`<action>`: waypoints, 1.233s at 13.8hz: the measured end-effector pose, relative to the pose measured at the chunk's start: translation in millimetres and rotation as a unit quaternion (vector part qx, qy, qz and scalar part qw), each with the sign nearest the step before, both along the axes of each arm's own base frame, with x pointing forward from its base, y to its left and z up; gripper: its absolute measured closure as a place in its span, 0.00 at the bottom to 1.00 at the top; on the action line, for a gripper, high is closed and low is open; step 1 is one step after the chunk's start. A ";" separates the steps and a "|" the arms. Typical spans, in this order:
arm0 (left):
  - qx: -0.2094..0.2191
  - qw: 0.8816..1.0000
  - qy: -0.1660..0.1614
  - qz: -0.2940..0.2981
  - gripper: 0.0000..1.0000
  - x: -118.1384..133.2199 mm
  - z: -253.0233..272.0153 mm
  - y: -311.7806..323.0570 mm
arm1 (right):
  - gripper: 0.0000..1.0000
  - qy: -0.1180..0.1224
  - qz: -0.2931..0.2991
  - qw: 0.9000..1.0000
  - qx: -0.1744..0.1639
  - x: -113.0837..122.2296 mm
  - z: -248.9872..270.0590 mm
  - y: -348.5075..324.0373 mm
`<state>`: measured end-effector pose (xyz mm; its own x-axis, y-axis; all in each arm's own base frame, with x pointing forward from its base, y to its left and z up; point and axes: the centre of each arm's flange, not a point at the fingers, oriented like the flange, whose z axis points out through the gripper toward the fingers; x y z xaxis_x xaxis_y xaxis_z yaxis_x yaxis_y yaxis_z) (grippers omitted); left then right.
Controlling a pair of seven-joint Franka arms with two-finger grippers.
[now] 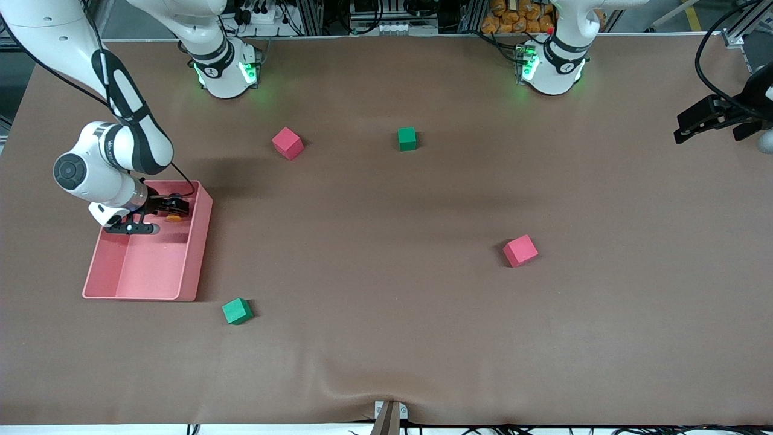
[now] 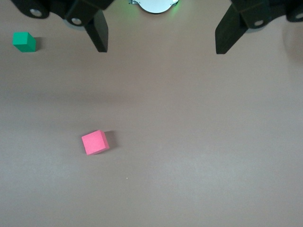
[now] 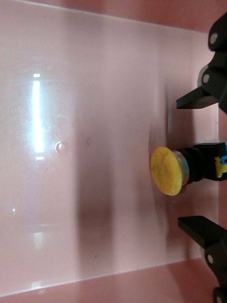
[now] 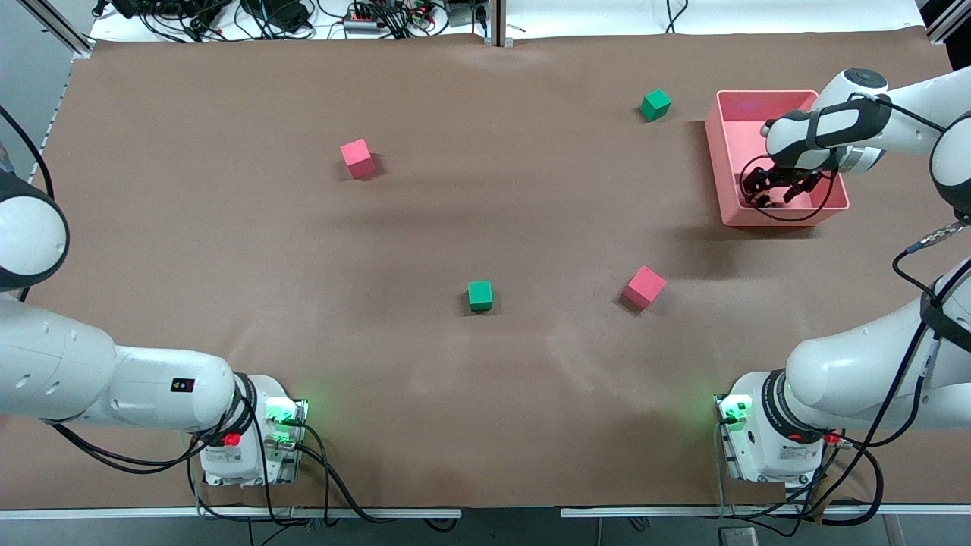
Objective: Place and upright button with both arms
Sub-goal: 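Close the right gripper on the yellow-capped button and lift it, then carry the button out of the tray toward the table middle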
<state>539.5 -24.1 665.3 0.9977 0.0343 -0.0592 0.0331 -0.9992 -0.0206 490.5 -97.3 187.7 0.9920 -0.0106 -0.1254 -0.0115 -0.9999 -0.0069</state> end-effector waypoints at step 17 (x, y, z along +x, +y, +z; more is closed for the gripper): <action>0.000 1.000 0.000 0.000 0.00 0.0 0.0 0.0 | 0.09 0.043 0.005 0.999 0.015 -29.7 -15.2 -19.5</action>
<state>539.5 -24.1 665.3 0.9977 0.0343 -0.0593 0.0331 -0.9992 -0.0206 460.8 -116.8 172.5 0.9776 0.0051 -0.2104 -0.0027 -0.9993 -0.0367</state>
